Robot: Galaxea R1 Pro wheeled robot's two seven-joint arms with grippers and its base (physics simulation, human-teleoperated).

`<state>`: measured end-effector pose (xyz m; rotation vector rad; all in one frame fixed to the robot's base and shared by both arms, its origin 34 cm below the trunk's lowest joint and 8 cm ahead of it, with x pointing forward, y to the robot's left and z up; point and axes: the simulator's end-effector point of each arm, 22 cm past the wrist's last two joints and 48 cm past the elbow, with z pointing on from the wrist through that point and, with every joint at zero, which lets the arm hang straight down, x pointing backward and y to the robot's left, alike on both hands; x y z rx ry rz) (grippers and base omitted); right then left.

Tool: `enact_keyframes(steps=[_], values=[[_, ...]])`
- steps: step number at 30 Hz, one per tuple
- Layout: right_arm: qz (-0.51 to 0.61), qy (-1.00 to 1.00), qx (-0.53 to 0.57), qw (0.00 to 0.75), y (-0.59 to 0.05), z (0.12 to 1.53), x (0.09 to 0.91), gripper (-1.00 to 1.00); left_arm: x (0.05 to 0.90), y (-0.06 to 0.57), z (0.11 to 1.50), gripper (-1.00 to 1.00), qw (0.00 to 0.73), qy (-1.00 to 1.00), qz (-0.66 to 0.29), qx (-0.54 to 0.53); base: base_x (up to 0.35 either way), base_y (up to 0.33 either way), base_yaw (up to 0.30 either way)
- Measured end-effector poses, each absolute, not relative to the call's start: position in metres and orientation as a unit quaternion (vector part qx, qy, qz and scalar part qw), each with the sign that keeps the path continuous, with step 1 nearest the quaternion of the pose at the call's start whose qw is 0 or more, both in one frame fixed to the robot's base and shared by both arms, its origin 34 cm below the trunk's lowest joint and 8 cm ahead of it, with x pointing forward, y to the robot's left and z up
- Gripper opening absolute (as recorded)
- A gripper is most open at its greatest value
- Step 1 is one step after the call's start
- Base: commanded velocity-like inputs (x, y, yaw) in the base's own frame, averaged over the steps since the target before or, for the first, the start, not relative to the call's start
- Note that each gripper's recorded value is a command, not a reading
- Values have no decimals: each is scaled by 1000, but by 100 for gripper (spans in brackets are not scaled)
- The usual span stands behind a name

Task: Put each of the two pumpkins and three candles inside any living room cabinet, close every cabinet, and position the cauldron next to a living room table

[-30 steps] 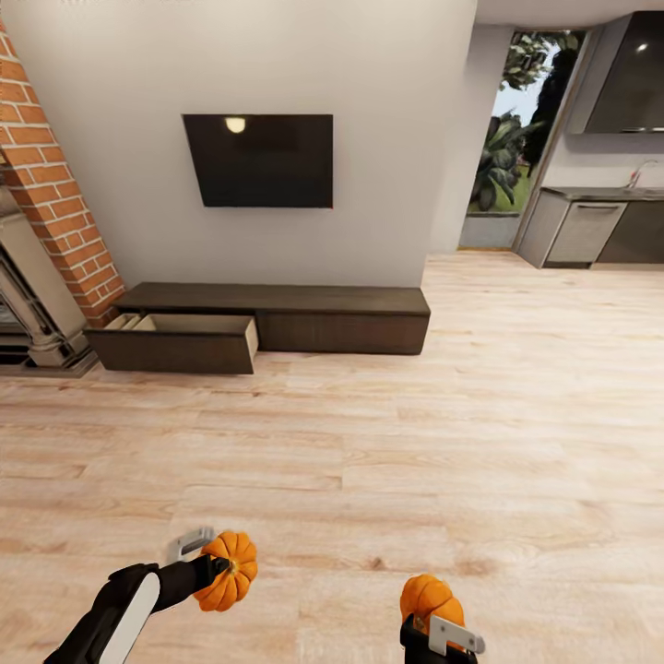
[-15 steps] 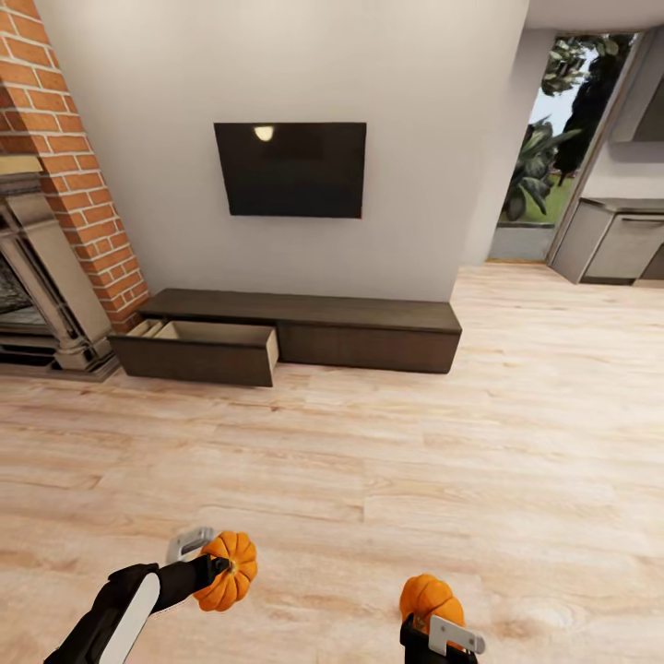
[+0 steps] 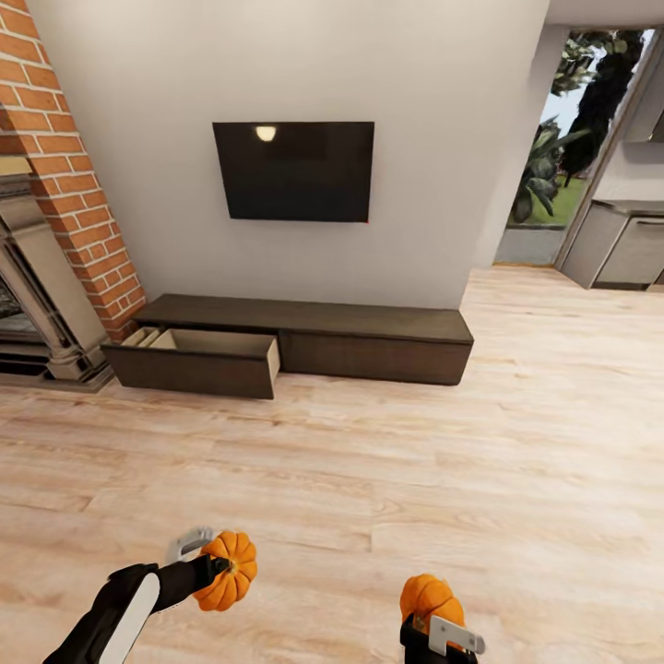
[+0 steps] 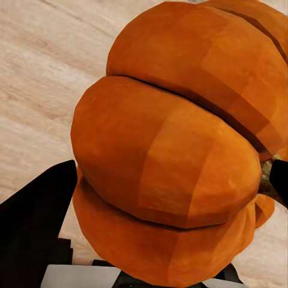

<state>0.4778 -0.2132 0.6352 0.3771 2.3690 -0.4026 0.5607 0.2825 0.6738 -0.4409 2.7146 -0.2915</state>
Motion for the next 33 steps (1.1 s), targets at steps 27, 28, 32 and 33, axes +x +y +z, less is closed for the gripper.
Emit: enact_keyframes(steps=[27,28,32,33], values=[[-157,914,145,345,-214,634,477,-100,562,282,674,-100,190,964,-103,-157,126,50,280],[-157,914,145,345,-214,634,477,-100,562,282,674,-100,190,964,-103,-157,0,0,292],[-157,914,145,345,-214,634,477,-100,562,282,674,-100,190,964,-103,-157,0,0,292],[-156,914,145,345,-214,634,477,-100,562,282,674,-100,190,964,-103,-157,0,0,292]])
